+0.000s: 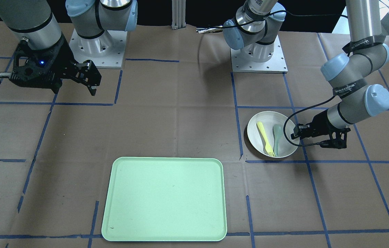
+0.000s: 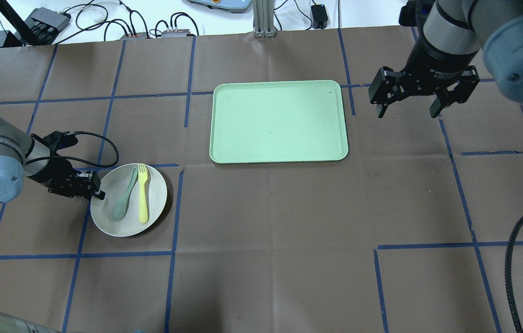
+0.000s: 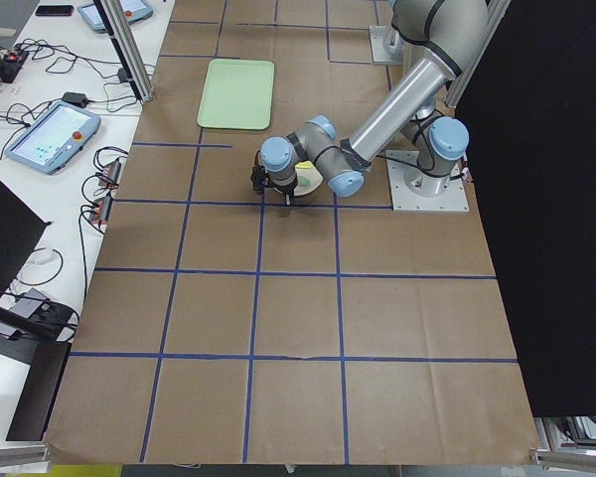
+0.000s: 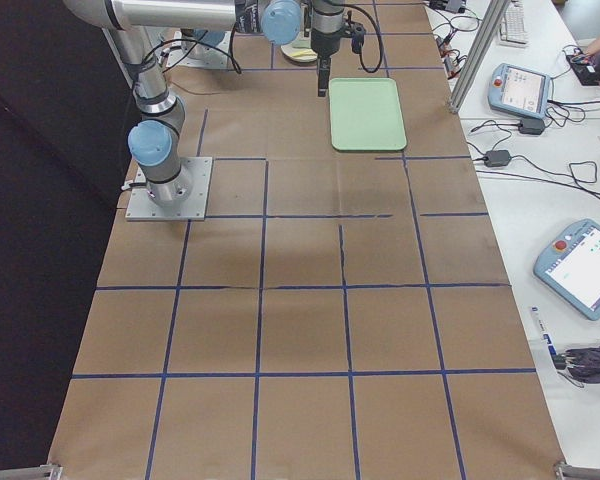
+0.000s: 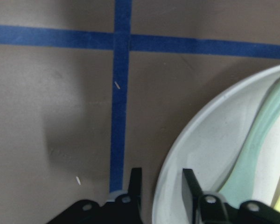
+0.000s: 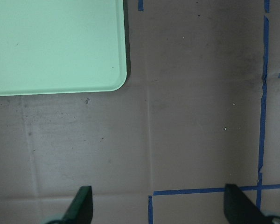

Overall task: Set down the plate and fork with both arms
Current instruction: 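Grasp the white plate's rim with the left gripper, then slide the plate with the left gripper onto the green tray, then release the plate and raise the left gripper while the right gripper approaches, then lower the right gripper over the plate and grasp the yellow fork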

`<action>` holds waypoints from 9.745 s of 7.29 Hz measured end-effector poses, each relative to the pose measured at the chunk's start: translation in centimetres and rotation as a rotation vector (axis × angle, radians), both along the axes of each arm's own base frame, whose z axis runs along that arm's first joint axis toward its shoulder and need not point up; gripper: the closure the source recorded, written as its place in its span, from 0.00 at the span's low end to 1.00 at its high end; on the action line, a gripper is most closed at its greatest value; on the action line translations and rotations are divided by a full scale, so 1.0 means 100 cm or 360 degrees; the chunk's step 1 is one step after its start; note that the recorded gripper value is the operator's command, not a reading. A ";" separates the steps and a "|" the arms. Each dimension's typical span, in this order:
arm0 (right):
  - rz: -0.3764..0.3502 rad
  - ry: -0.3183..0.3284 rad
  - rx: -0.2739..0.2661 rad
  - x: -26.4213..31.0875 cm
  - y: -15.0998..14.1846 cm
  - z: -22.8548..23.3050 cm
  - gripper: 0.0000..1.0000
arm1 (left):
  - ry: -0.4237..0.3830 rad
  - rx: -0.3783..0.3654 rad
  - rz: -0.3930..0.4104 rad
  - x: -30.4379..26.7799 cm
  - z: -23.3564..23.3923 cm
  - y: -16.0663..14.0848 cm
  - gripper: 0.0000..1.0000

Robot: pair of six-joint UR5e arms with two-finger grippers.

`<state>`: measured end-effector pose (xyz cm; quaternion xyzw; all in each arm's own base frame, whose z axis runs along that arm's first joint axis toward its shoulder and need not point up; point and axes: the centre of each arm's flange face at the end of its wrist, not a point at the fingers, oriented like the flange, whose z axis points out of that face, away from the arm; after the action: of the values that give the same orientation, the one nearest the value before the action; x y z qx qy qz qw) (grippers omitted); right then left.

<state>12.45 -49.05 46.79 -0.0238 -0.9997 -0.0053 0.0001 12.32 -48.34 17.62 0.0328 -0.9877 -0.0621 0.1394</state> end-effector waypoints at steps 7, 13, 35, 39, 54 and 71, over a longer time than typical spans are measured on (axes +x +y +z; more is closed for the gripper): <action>0.0000 0.0000 -0.0002 0.000 0.000 0.001 0.00 | 0.0067 -0.0087 0.0007 -0.009 0.018 -0.012 1.00; 0.0000 0.0000 -0.0001 0.000 0.000 0.000 0.00 | 0.0185 -0.0286 -0.0264 -0.156 0.064 -0.145 1.00; 0.0000 0.0003 -0.0002 0.000 -0.001 0.000 0.00 | -0.0290 0.0184 -0.0559 -0.307 0.262 -0.087 0.00; 0.0015 0.0015 -0.0025 0.006 -0.018 -0.001 0.00 | -0.0321 0.0093 -0.0485 -0.267 0.311 0.018 0.00; 0.0108 0.0032 0.0070 0.210 -0.162 -0.221 0.46 | -0.0453 -0.0063 -0.0424 -0.254 0.292 0.045 0.00; 0.0119 0.0031 0.0073 0.217 -0.178 -0.280 0.81 | -0.0434 -0.0164 -0.0067 -0.243 0.304 0.035 0.00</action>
<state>34.15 -66.88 18.74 0.0135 -0.9995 -0.0279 0.0104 -11.95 -44.88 47.99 0.0130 -0.9999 -0.0092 0.0040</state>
